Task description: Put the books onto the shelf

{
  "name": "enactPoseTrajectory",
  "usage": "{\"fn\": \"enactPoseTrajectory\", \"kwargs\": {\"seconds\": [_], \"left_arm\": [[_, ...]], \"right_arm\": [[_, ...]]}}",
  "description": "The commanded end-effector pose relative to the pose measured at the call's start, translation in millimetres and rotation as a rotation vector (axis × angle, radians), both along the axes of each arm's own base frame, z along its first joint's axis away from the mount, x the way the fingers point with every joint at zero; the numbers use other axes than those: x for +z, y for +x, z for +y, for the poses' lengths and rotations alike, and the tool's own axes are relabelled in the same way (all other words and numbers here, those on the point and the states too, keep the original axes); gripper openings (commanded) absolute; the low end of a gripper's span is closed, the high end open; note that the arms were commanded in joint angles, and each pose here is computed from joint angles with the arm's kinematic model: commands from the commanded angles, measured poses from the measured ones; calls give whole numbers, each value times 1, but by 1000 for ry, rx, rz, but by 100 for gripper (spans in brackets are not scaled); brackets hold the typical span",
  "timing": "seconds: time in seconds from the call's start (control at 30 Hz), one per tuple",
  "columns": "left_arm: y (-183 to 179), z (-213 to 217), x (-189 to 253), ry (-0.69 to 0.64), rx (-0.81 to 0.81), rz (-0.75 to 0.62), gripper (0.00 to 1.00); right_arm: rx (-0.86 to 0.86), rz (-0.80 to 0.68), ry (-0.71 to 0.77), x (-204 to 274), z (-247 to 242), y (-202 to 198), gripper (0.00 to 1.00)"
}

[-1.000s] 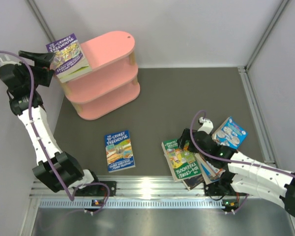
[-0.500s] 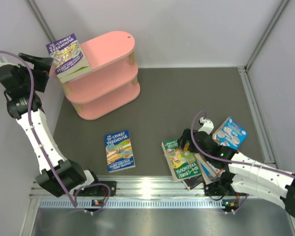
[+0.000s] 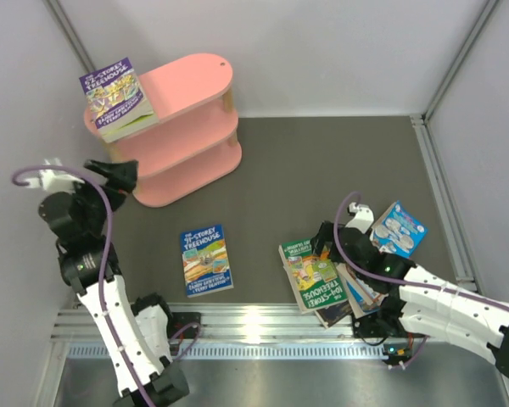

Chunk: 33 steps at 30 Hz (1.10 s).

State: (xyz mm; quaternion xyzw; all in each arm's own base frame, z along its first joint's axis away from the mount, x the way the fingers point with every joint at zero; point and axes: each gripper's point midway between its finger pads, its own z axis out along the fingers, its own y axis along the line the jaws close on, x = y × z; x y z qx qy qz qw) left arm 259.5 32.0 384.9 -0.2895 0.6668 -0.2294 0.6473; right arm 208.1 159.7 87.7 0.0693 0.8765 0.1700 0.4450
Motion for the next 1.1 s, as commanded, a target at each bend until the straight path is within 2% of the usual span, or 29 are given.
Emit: {"fn": "enactPoseTrajectory", "kwargs": {"seconds": [0.0,0.13,0.2,0.27,0.33,0.4,0.43,0.5,0.6,0.73,0.87,0.93,1.07], "left_arm": [[5,-43,-34,-80,-248,-20,99],[0,-61,-66,-60,-324,46,99],[1,-68,-95,-74,-362,130,99],[0,-79,-137,-80,-397,273,99],[-1,-86,-194,-51,-373,518,99],[-6,-93,-237,-2,-382,707,99],[-8,-97,-248,9,-372,762,99],[-14,-111,-269,44,-355,868,99],[-18,-109,-290,17,-306,952,99],[-24,-96,-306,35,-222,1006,99],[-27,-85,-311,40,-141,1001,99],[-29,-77,-314,54,-94,1002,99],[-30,-74,-321,34,-53,1019,99]], "right_arm": [[1,-56,2,22,3,4,100],[46,-57,26,22,10,0,100],[104,-45,54,21,23,-3,100],[171,-5,64,14,38,-8,100],[249,18,86,9,61,-10,100],[375,25,136,16,91,-18,100],[404,70,104,3,99,-23,100],[443,77,118,14,119,-22,100],[481,110,123,16,138,-19,100],[518,58,165,43,161,-8,100],[544,7,202,71,183,5,99],[561,25,205,65,195,8,100],[651,58,303,70,239,10,100]]}}
